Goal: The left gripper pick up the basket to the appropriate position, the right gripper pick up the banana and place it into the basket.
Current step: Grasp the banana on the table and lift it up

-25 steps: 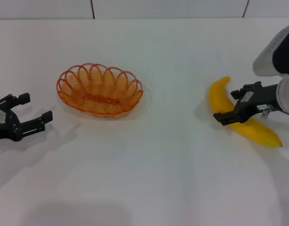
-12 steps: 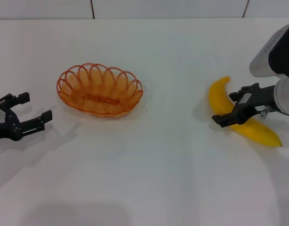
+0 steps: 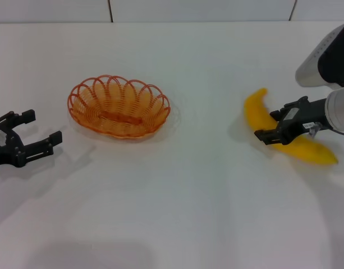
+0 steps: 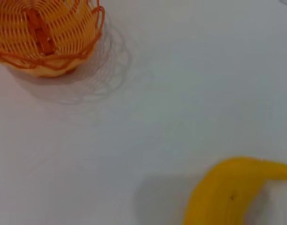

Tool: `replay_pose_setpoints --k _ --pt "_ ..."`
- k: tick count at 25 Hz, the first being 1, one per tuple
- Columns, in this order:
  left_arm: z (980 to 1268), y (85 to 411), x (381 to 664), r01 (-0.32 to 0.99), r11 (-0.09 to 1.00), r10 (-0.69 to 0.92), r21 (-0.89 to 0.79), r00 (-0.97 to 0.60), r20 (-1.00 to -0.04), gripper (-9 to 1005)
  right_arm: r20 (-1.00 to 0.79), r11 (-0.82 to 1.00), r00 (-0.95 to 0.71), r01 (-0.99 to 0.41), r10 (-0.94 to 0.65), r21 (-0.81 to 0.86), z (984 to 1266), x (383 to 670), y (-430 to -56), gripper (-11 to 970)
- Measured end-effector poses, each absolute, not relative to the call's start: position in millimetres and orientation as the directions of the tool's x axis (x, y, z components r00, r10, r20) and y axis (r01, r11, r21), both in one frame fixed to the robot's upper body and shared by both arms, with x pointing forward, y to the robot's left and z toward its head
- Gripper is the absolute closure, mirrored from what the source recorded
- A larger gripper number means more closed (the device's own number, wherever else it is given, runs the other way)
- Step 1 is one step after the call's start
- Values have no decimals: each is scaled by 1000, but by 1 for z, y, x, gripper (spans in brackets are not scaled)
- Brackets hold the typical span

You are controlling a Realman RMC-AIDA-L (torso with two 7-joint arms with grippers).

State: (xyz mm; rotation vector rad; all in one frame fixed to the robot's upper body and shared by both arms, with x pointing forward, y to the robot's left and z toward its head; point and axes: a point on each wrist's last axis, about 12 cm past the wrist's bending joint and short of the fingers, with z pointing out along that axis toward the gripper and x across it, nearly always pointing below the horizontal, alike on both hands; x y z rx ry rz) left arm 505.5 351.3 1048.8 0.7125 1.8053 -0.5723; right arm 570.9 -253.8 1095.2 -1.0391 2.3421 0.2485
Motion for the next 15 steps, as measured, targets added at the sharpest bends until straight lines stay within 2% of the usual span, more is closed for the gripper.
replay_pose_setpoints --k 3,5,11,15 --pt "1049 351 506 706 707 197 -46 -259 -945 100 -565 682 -539 -729 -625 -58 1097 572 -253 192" --pt "1049 351 505 706 707 197 -46 -260 -945 100 -573 684 -536 -727 -620 -61 1099 572 -254 420" --pt "1048 353 503 701 712 195 -47 -261 -945 100 -627 674 -480 -732 -613 -99 1117 570 -251 469" --pt "1047 353 502 700 713 195 -44 -259 -946 100 -701 595 -358 -795 -618 -118 1133 570 -231 467"
